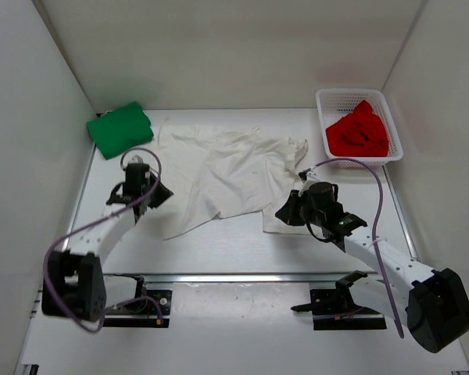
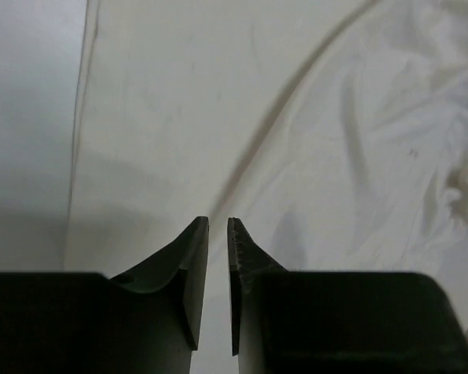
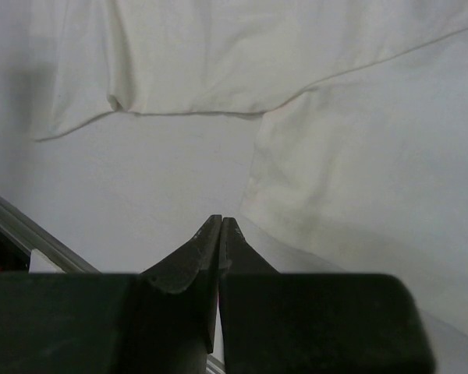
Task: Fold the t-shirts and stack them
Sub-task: Flatten out the tshirt
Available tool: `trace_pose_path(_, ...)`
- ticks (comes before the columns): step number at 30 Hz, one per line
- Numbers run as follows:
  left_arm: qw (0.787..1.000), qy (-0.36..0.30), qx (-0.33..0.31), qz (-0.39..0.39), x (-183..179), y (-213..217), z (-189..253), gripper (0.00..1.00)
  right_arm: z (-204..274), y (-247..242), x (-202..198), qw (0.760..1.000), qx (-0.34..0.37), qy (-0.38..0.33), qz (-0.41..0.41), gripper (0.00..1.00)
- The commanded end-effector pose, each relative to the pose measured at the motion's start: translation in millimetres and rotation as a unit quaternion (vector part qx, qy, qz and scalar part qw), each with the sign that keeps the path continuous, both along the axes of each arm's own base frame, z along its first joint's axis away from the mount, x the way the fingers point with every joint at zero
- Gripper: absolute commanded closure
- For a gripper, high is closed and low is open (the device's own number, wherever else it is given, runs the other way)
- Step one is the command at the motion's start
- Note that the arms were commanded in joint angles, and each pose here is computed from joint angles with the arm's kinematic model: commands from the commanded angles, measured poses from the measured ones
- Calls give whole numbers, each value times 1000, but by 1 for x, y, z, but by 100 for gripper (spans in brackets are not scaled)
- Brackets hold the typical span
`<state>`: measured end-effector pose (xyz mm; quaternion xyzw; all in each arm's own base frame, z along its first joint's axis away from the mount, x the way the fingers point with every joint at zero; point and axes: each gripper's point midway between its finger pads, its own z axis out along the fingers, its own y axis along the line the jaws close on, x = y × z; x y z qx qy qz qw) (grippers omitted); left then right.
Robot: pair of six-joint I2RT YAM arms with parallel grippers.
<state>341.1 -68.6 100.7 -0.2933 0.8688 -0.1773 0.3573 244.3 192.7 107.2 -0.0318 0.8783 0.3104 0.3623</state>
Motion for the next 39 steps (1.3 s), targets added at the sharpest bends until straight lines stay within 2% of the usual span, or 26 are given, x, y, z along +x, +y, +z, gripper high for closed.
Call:
trace_pose_path(1,998,55,6,18,-78,-1,-37,72,0,-5,-1,1000,-7,-9,-4,100)
trace_pose_path(2,999,40,-10,13,-90,-6,-30,71,2,-5,-2,1000,-10,-12,-4,100)
trace_pose_path(4,996,74,-32,42,-128,-3,-58,68,2,-2,-3,1000,-14,-13,2,100)
trace_pose_path(6,994,73,-64,55,-150,-5,-64,63,3,0,-4,1000,-15,-16,6,99)
trace_pose_path(9,989,91,-87,81,-168,-3,-81,42,4,2,-7,1000,-10,-14,11,100)
trace_pose_path(11,984,111,-103,96,-179,-4,-100,41,4,1,-7,1000,-5,-19,9,100)
trace_pose_path(14,976,114,-146,113,-179,-12,-114,45,7,2,-7,1000,7,-23,15,99)
trace_pose_path(19,974,77,-156,148,-162,-4,-111,53,11,4,-6,999,18,-27,16,99)
trace_pose_path(24,969,92,-158,165,-161,-3,-111,58,19,8,-6,999,25,-34,26,99)
trace_pose_path(30,962,115,-127,212,-158,16,-112,58,30,17,-17,997,44,-50,43,98)
trace_pose_path(32,961,130,-94,227,-161,27,-115,57,32,20,-23,996,53,-56,51,99)
trace_pose_path(34,961,120,-83,235,-156,28,-109,58,41,20,-26,994,60,-74,53,99)
trace_pose_path(38,961,131,-51,237,-156,30,-108,63,52,20,-31,993,53,-92,51,98)
trace_pose_path(39,960,138,-44,238,-159,31,-110,67,51,21,-33,993,44,-93,54,99)
